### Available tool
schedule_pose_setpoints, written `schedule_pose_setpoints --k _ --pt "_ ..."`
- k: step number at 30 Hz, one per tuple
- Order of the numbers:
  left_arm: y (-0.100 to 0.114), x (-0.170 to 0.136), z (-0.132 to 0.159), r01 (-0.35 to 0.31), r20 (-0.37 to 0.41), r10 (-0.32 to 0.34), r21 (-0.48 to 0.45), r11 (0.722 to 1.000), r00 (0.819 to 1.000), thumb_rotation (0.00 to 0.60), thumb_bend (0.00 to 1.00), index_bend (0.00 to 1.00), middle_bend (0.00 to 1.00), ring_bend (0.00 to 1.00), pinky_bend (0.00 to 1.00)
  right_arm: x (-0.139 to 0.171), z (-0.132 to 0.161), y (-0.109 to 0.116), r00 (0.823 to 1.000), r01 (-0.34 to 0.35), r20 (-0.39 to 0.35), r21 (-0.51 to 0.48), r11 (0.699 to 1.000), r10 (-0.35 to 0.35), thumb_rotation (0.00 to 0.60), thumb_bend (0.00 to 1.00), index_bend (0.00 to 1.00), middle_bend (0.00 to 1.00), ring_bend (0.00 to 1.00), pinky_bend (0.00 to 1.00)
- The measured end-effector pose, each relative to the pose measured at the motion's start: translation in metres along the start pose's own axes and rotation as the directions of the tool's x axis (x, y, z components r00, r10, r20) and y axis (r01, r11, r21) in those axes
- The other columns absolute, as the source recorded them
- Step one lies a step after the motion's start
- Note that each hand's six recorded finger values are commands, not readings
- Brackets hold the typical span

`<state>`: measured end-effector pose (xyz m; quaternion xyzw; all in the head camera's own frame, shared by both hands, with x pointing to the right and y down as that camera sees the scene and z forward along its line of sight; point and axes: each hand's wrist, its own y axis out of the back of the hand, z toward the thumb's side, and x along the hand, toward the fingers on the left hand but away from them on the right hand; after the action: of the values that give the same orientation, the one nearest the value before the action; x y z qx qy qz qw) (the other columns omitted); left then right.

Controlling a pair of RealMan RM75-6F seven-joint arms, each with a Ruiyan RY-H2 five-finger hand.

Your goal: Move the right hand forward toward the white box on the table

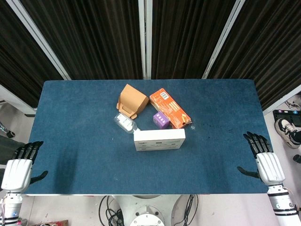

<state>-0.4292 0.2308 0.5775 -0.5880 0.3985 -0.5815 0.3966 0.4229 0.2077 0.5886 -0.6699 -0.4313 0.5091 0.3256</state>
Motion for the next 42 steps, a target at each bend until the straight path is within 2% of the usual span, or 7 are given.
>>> schedule_pose_setpoints --k 10,19,25,32,34,37,42 --pt "0.000 -0.002 0.003 -0.007 0.009 0.007 -0.009 1.000 1.000 0.600 0.02 0.13 0.16 0.14 0.19 -0.008 0.010 -0.003 0.999 -0.022 -0.050 -0.045 0.999 0.019 0.600 0.02 0.00 0.03 0.00 0.02" --pt "0.002 -0.002 0.006 -0.023 0.019 0.024 -0.017 1.000 1.000 0.600 0.02 0.13 0.16 0.14 0.19 -0.060 0.044 -0.008 0.983 -0.079 -0.175 -0.111 0.991 0.059 0.600 0.02 0.00 0.02 0.00 0.02" --pt "0.001 -0.005 0.003 -0.018 0.007 0.018 -0.020 1.000 1.000 0.600 0.02 0.13 0.16 0.14 0.19 -0.109 0.089 -0.029 0.946 -0.229 -0.282 -0.229 0.946 0.161 0.600 0.02 0.00 0.02 0.00 0.02" --pt "0.003 -0.009 -0.004 -0.019 -0.017 0.019 -0.016 1.000 1.000 0.600 0.02 0.13 0.16 0.14 0.19 -0.157 0.155 -0.064 0.866 -0.438 -0.409 -0.344 0.830 0.287 0.600 0.03 0.01 0.08 0.02 0.09" --pt "0.003 -0.009 -0.005 -0.019 -0.023 0.019 -0.017 1.000 1.000 0.600 0.02 0.13 0.16 0.14 0.19 -0.162 0.165 -0.073 0.854 -0.466 -0.425 -0.366 0.806 0.301 0.600 0.13 0.12 0.22 0.15 0.24" --pt "0.003 -0.011 -0.006 -0.016 -0.028 0.016 -0.018 1.000 0.999 0.600 0.02 0.13 0.16 0.14 0.19 -0.169 0.171 -0.085 0.858 -0.462 -0.427 -0.402 0.791 0.284 0.600 0.37 0.43 0.45 0.38 0.48" --pt "0.003 -0.011 -0.008 -0.016 -0.034 0.015 -0.017 1.000 0.999 0.600 0.02 0.13 0.16 0.14 0.19 -0.179 0.175 -0.092 0.889 -0.397 -0.417 -0.501 0.769 0.187 0.600 0.46 0.67 0.58 0.53 0.63"
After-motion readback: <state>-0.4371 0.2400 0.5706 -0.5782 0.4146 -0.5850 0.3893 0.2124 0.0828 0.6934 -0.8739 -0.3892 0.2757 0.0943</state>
